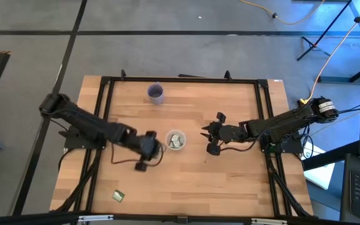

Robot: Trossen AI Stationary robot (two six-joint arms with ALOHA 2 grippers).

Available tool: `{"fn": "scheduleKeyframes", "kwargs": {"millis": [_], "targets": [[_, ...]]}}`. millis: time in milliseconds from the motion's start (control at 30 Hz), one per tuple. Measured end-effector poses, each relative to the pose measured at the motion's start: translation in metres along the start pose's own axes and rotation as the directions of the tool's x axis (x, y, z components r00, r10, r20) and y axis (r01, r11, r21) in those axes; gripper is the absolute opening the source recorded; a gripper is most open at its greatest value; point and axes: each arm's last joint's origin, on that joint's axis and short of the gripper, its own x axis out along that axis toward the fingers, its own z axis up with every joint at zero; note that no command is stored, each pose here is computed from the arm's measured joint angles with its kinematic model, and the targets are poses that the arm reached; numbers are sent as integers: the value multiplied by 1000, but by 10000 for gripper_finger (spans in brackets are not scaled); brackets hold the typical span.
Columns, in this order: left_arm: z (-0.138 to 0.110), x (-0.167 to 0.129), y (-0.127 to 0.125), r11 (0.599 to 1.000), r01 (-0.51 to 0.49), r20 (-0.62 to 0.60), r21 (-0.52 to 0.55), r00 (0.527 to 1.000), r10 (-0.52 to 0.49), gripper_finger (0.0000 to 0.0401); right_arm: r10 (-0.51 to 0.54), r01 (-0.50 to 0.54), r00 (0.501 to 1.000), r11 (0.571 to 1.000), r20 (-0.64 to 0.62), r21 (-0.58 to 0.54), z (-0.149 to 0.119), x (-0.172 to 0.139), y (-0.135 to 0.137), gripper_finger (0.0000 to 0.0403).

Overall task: Pick and place Stevia / Truvia into bins
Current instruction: Put the truvia packet into the transparent container

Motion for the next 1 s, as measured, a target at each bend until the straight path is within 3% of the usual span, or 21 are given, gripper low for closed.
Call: {"fn": "scheduleKeyframes", "kwargs": {"millis": [200, 333, 500, 700, 1000], "targets": [[-16, 1, -51, 991, 131, -85, -25, 988, -132, 63, 0, 0, 1000, 1000, 1, 25, 0, 0, 0, 116], [-30, 3, -85, 987, 151, -130, -46, 979, -156, 68, 0, 0, 1000, 1000, 1, 25, 0, 0, 0, 116], [-51, 11, -116, 968, 150, -217, -200, 957, -193, 68, 1, -1, 1000, 1000, 3, 27, 0, 0, 0, 116], [-74, 19, -143, 911, 133, -362, -391, 887, -285, 80, 0, -1, 1000, 1000, 6, 28, 1, 0, 0, 116], [-84, 17, -156, 897, 116, -403, -426, 863, -303, 106, 0, -1, 1000, 1000, 14, 31, 1, 0, 0, 116]]}}
